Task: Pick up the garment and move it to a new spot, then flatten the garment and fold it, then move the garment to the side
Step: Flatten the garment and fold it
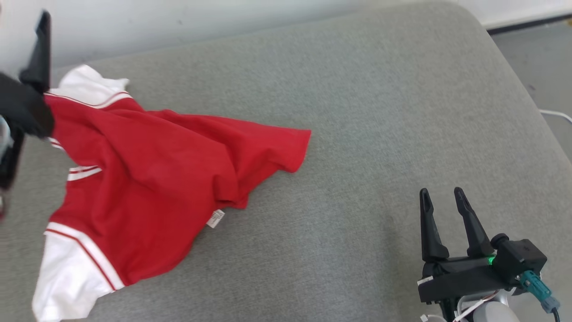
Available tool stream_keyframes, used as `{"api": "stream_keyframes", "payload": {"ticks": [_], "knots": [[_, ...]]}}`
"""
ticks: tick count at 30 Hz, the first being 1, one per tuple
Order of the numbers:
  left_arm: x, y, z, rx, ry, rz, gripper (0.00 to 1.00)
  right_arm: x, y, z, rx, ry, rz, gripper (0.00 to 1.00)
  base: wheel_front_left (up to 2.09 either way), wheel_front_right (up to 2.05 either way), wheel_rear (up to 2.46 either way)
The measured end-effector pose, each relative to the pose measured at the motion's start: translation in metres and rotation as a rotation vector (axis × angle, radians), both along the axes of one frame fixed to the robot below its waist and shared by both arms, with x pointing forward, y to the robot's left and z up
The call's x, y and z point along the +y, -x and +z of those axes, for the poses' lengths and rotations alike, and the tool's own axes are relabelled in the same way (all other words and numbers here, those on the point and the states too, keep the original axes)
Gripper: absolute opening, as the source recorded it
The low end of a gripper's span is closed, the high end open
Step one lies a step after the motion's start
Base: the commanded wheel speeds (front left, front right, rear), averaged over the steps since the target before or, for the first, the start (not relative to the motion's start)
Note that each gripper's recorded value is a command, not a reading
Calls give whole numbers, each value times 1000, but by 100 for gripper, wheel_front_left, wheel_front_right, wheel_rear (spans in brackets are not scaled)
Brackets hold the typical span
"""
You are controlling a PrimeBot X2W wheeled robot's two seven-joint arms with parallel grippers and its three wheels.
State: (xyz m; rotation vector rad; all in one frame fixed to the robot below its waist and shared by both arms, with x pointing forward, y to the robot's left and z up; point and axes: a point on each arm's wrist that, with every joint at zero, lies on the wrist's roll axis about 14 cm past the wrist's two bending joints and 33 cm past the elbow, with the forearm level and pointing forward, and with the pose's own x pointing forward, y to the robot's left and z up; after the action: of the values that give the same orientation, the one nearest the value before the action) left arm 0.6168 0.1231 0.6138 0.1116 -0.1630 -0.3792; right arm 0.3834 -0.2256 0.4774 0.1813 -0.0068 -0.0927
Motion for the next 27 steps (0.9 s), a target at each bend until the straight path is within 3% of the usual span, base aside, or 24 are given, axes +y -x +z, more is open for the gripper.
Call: {"api": "stream_keyframes", "payload": {"ticks": [14,27], "knots": [[59,117,-5,-87,148,159,100,37,5,10,-34,-2,110,100,0,0,0],[97,205,-26,-103,195,300,100,68,5,19,-62,6,201,100,0,0,0]]}}
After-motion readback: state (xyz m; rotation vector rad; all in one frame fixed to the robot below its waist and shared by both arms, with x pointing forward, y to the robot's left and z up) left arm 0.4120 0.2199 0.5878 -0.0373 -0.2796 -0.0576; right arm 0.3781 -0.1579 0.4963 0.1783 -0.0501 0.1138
